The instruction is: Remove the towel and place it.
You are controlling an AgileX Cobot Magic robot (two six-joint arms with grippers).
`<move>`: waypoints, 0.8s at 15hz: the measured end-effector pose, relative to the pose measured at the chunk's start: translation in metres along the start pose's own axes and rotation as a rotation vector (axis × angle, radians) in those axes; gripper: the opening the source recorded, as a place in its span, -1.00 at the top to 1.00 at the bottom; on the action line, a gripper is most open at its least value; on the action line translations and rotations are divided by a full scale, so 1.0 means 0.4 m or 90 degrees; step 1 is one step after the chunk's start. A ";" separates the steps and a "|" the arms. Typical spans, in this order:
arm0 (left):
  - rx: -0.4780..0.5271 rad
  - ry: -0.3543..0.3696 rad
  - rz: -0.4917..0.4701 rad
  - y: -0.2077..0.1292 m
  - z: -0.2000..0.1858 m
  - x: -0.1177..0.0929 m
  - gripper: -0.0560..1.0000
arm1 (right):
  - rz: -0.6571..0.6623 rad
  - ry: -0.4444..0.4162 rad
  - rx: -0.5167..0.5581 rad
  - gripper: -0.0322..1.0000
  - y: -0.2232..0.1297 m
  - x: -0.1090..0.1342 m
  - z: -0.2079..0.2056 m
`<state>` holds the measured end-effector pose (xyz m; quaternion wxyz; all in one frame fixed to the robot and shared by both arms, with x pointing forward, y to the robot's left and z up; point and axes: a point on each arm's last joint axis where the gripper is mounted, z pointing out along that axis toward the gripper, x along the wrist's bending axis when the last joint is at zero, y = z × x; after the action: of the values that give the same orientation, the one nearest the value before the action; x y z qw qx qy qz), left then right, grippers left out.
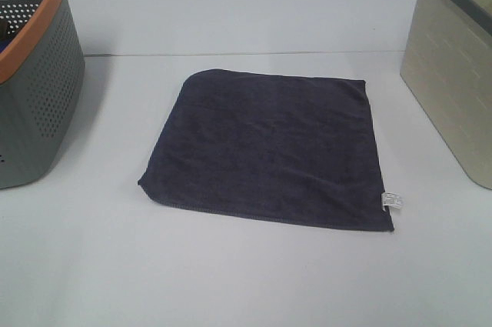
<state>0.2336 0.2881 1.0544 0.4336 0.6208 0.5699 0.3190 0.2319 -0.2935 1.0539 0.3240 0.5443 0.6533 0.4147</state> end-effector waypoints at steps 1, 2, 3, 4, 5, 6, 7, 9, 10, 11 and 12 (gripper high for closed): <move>0.000 0.004 -0.002 0.000 0.000 0.000 -0.69 | 0.000 0.001 0.000 -0.50 0.000 0.000 0.000; 0.000 0.004 -0.002 0.000 0.000 0.000 -0.69 | 0.000 0.001 0.000 -0.50 0.000 0.000 0.000; -0.002 0.022 -0.010 0.000 0.001 0.000 -0.69 | 0.000 0.001 0.000 -0.50 0.000 0.000 0.000; -0.003 0.029 -0.013 0.001 0.001 0.000 -0.69 | 0.000 0.001 0.000 -0.50 0.000 0.000 0.000; -0.003 0.029 -0.014 0.001 0.001 0.000 -0.69 | 0.000 0.001 0.000 -0.50 0.000 0.000 0.000; -0.003 0.029 -0.014 0.001 0.001 0.000 -0.69 | 0.000 0.001 0.000 -0.50 0.000 0.000 0.000; -0.003 0.031 -0.014 0.001 0.002 0.000 -0.69 | 0.001 0.001 0.000 -0.50 0.000 0.000 0.000; -0.004 0.033 -0.015 0.001 0.002 0.000 -0.69 | 0.002 0.003 0.000 -0.50 0.000 0.001 0.000; -0.004 0.033 -0.015 0.001 0.002 0.000 -0.69 | 0.002 0.003 0.000 -0.50 0.000 0.001 0.000; -0.004 0.033 -0.015 0.001 0.002 0.000 -0.69 | 0.002 0.003 0.000 -0.50 0.000 0.001 0.000; -0.004 0.033 -0.015 0.001 0.002 0.000 -0.69 | 0.002 0.003 0.000 -0.50 0.000 0.001 0.000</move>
<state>0.2343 0.2878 1.0544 0.4243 0.6043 0.5874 0.3312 0.2318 -0.2931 1.0539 0.3221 0.5441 0.6533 0.4163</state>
